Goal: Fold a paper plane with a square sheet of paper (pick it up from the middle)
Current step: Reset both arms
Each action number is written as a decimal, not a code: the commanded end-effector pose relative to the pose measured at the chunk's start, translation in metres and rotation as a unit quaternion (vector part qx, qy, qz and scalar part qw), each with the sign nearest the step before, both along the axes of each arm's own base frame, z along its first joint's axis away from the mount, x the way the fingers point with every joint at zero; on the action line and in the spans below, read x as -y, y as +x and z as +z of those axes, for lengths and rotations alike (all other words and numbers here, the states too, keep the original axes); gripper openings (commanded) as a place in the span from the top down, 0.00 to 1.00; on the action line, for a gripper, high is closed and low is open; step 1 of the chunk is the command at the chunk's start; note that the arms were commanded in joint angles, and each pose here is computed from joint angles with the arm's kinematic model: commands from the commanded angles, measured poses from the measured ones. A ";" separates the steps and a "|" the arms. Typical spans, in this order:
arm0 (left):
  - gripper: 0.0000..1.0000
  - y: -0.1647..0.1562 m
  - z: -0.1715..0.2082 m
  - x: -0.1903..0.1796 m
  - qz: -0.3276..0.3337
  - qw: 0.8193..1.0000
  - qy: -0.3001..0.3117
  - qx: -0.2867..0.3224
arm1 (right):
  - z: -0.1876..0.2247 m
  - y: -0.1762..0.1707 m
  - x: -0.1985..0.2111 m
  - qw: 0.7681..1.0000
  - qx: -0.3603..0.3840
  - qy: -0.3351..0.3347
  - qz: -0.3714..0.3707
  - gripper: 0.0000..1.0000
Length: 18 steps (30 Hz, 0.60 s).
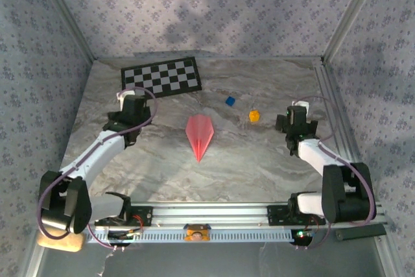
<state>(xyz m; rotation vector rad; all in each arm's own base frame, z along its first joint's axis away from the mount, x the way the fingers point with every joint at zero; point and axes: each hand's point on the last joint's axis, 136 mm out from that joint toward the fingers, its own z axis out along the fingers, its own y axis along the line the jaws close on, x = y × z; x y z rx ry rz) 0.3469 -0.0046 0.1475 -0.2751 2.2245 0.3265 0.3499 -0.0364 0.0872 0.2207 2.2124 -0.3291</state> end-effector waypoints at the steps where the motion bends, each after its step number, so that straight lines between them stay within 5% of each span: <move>1: 0.00 0.022 0.012 -0.018 -0.009 0.998 -0.002 0.064 | 0.017 0.030 -0.025 0.990 0.089 -0.018 0.110 0.00; 9: 0.00 0.033 -0.015 -0.040 -0.002 0.995 0.013 0.098 | 0.008 0.028 -0.043 0.971 0.132 0.040 0.196 0.01; 18: 0.00 0.047 -0.043 -0.011 -0.124 0.980 0.006 0.158 | -0.007 0.039 -0.016 0.986 0.113 0.034 0.114 0.00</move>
